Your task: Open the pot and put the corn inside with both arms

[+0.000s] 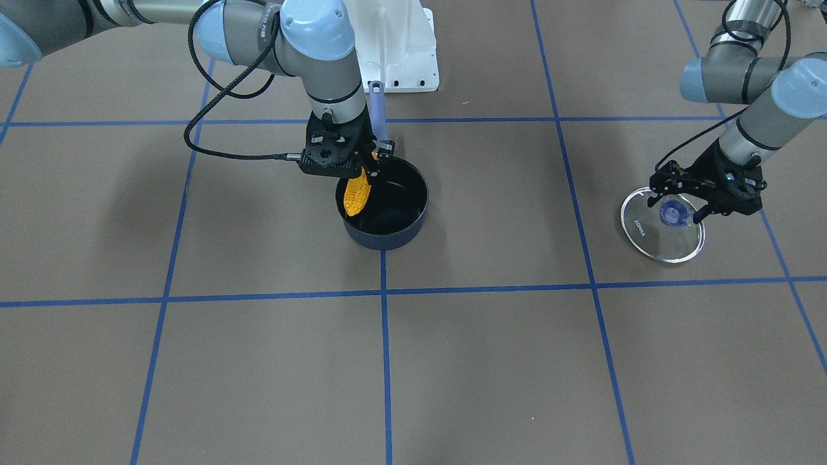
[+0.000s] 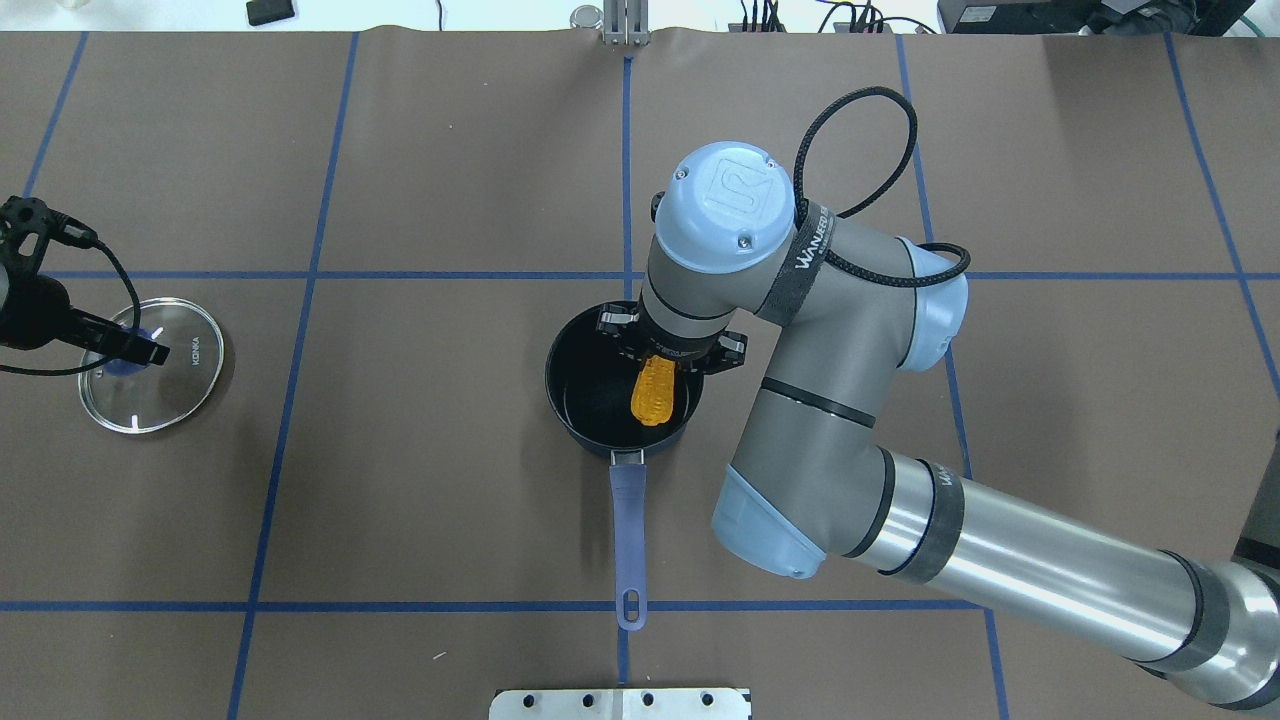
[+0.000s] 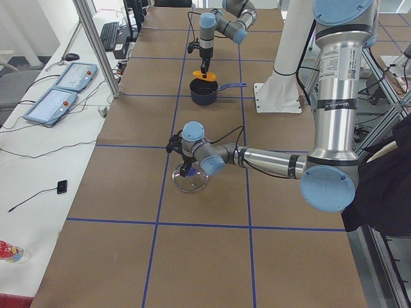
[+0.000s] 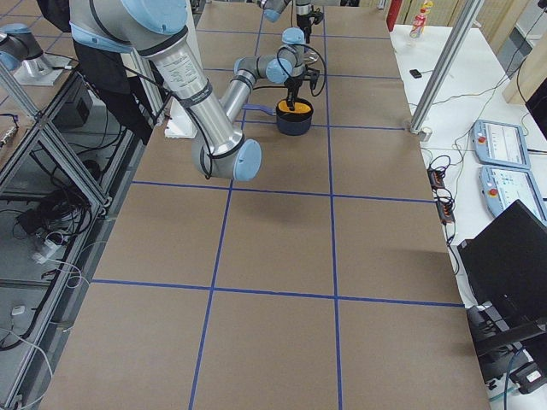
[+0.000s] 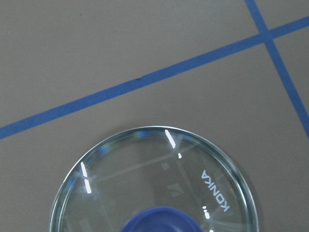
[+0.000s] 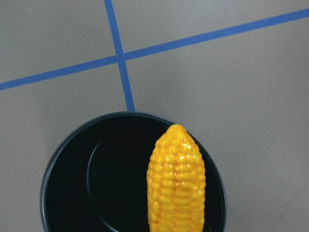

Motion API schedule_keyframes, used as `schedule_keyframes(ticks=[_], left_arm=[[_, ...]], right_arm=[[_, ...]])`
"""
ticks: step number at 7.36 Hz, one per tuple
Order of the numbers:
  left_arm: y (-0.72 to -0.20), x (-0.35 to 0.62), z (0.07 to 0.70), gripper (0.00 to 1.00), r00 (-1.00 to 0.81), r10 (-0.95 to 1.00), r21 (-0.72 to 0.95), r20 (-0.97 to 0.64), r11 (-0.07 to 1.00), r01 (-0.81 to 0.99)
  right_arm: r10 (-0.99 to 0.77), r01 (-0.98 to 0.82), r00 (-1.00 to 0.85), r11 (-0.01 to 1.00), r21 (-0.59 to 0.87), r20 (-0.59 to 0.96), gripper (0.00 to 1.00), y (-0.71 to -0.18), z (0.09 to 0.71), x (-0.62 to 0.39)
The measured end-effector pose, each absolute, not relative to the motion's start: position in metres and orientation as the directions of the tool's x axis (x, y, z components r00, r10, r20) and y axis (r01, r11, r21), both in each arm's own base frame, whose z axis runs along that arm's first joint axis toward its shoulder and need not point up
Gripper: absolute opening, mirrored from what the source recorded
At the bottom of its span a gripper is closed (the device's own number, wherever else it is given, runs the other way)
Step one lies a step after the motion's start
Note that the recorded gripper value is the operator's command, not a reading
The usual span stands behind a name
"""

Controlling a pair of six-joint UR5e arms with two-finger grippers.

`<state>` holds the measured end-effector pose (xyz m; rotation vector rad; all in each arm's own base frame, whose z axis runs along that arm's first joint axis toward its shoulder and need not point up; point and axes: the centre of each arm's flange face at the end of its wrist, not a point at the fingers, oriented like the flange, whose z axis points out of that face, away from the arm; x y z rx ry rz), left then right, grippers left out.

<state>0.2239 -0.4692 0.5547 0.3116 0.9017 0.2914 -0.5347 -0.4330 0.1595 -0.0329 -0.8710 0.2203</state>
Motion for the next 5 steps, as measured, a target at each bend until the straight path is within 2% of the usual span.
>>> schedule_keyframes(ticks=[1,2,5], left_arm=[[-0.471,0.213,0.55,0.98,0.565,0.366,0.374,-0.739,0.921,-0.109],[-0.473,0.204,0.546,0.98,0.549,0.359,0.367,-0.755,0.925,-0.101],[-0.477,0.195,0.543,0.98,0.539,0.35,0.36,-0.766,0.929,-0.091]], right_arm=[[0.206,-0.182,0.624,0.976,-0.116,0.753,0.22,-0.433,0.162,-0.545],[0.203,-0.182,0.628,0.977,-0.112,0.751,0.98,-0.43,0.164,-0.553],[0.175,-0.18,0.633,0.981,-0.077,0.754,1.0,-0.42,0.164,-0.56]])
